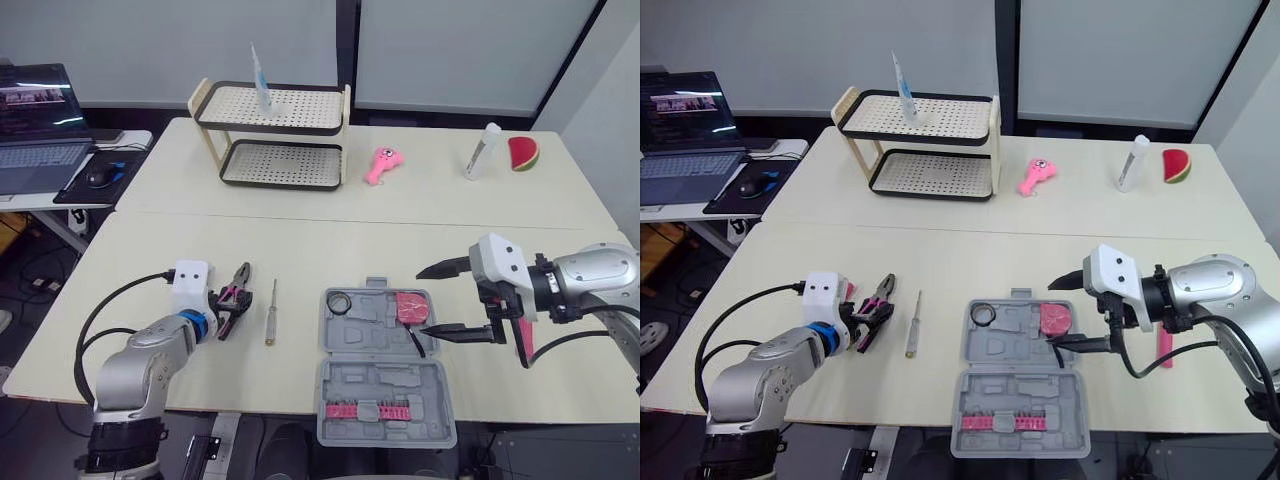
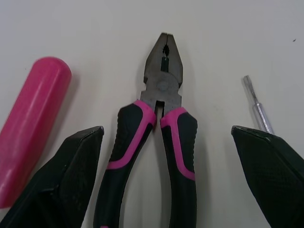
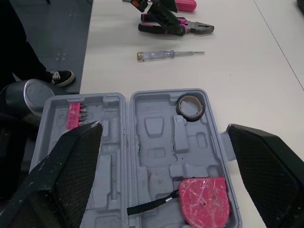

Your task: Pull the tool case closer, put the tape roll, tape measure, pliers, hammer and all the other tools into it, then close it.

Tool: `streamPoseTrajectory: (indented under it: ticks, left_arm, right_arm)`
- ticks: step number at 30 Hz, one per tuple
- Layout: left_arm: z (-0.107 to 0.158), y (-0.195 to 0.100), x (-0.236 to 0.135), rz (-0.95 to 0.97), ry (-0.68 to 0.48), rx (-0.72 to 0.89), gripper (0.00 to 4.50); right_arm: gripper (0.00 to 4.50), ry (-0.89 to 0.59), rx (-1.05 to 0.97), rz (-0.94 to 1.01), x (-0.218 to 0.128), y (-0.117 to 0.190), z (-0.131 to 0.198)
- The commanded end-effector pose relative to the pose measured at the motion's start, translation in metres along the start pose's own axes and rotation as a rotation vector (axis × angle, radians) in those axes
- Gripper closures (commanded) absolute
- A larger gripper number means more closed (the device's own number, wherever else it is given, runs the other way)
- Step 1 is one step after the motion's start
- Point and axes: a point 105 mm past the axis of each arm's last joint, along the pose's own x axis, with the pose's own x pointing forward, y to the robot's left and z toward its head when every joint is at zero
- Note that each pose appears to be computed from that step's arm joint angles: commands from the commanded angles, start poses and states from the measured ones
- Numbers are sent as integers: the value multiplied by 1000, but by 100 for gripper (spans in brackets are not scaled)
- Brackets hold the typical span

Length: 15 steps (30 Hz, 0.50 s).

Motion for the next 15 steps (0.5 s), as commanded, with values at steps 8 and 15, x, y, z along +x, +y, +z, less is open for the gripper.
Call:
streamPoseTrajectory:
  ticks: [8,15]
  left_arm:
    - [2,5,10,9,58,50,0]
    - [-4,0,15,-28,93,91,62]
  right_arm:
    - [5,-5,-42,-20,-5,3,8]
    - [0,-6,-33,-27,-5,4,8]
